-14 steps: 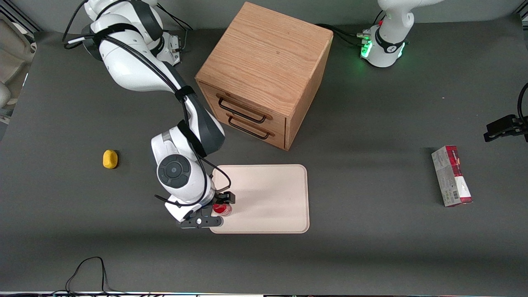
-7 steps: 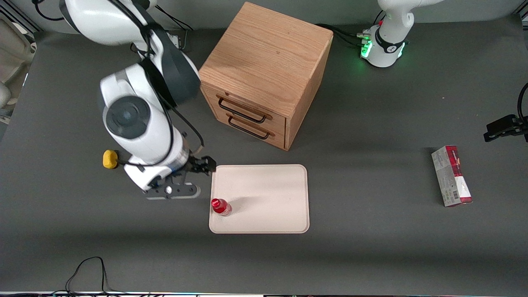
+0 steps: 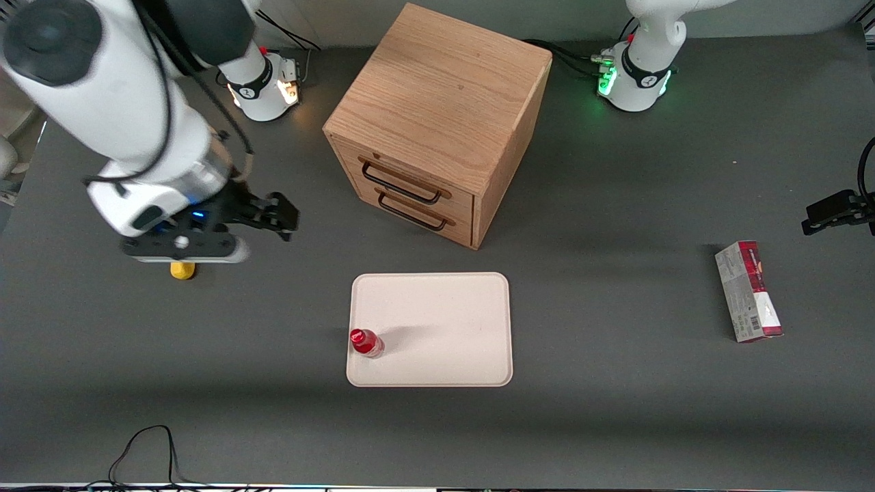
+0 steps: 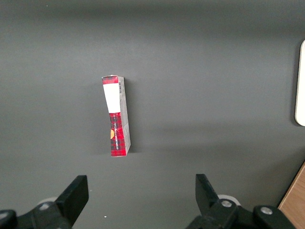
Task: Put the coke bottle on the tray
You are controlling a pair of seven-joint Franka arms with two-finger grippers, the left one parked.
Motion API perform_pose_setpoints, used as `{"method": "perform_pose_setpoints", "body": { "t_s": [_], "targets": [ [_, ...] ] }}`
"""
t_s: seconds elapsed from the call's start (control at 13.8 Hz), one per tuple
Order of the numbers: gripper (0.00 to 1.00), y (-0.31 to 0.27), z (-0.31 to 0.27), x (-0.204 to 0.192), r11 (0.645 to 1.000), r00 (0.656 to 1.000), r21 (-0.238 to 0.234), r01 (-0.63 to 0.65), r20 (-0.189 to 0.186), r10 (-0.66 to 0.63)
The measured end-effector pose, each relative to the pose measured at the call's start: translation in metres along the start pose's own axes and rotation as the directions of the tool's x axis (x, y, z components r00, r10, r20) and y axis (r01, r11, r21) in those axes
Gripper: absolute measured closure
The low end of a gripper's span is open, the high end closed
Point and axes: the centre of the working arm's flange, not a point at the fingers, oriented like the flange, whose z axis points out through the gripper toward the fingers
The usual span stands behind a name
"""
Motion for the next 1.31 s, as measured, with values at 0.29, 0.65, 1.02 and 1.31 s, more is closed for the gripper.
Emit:
{"method": "perform_pose_setpoints", "body": {
  "t_s": [0.29,0.65,1.02,1.31],
  "targets": [
    [0.00,0.077,-0.011,-0.010,0.997,0.997,0.021,-0.069,0.017,0.069],
    [0.00,0.185,-0.012,-0.024,0.999,1.000,0.045,-0.030,-0.003,0.030],
    [0.00,0.238,0.008,-0.039,0.999,0.999,0.037,-0.015,0.034,0.014],
    [0.00,0.261,0.017,-0.038,0.999,0.999,0.037,0.013,0.050,-0.015]
  ]
}}
